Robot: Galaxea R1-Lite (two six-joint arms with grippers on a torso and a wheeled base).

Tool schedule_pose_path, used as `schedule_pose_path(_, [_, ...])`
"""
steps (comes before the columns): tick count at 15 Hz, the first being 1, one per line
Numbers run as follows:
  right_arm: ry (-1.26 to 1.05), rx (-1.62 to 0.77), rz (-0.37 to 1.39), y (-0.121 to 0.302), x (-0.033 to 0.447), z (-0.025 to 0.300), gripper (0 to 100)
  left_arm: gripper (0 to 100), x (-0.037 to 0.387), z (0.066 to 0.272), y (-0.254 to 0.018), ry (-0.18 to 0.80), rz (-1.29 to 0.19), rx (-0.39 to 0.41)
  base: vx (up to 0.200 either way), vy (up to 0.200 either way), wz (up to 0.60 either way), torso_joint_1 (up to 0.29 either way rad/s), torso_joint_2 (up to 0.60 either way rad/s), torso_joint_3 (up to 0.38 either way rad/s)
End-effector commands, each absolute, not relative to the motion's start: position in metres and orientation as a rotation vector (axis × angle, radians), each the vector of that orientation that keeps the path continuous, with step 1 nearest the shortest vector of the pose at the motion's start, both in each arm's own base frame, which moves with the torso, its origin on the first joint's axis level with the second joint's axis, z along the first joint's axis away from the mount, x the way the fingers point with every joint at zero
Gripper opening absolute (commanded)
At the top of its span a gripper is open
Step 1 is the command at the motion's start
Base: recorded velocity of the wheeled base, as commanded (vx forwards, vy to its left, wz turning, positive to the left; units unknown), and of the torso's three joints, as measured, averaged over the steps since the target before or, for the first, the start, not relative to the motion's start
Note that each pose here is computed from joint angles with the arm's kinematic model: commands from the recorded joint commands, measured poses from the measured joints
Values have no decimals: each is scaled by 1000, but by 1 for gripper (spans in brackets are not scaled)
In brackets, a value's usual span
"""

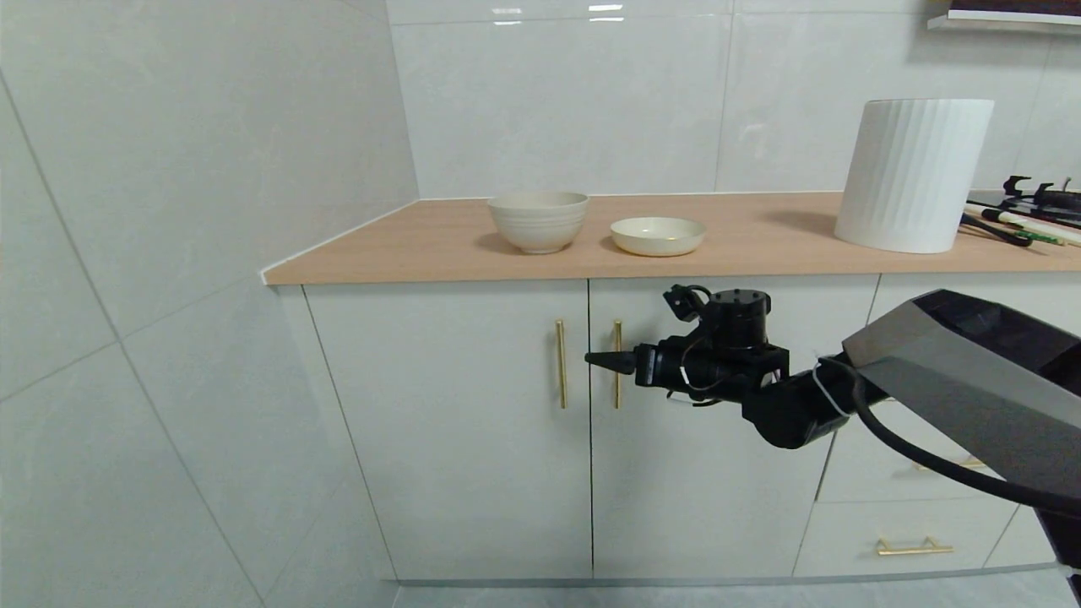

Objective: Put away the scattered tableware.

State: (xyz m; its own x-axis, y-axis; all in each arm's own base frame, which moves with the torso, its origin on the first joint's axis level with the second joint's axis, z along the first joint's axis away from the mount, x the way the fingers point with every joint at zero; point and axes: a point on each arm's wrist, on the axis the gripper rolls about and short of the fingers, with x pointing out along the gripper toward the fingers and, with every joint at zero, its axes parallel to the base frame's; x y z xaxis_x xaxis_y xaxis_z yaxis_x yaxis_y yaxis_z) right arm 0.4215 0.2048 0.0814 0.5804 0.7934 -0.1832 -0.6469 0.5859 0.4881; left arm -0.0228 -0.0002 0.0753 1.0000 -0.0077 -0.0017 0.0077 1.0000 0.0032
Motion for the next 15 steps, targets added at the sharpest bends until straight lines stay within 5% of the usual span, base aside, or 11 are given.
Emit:
schedule_pose_path(1, [414, 394, 870, 207, 422, 78, 100, 100, -23, 75, 0, 2, -8, 3, 0, 0, 0, 0, 0, 0])
schedule_pose_path(15, [441, 433, 901, 223, 414, 72, 100, 100, -23, 75, 0, 2, -8, 3, 0, 0, 0, 0, 0, 0])
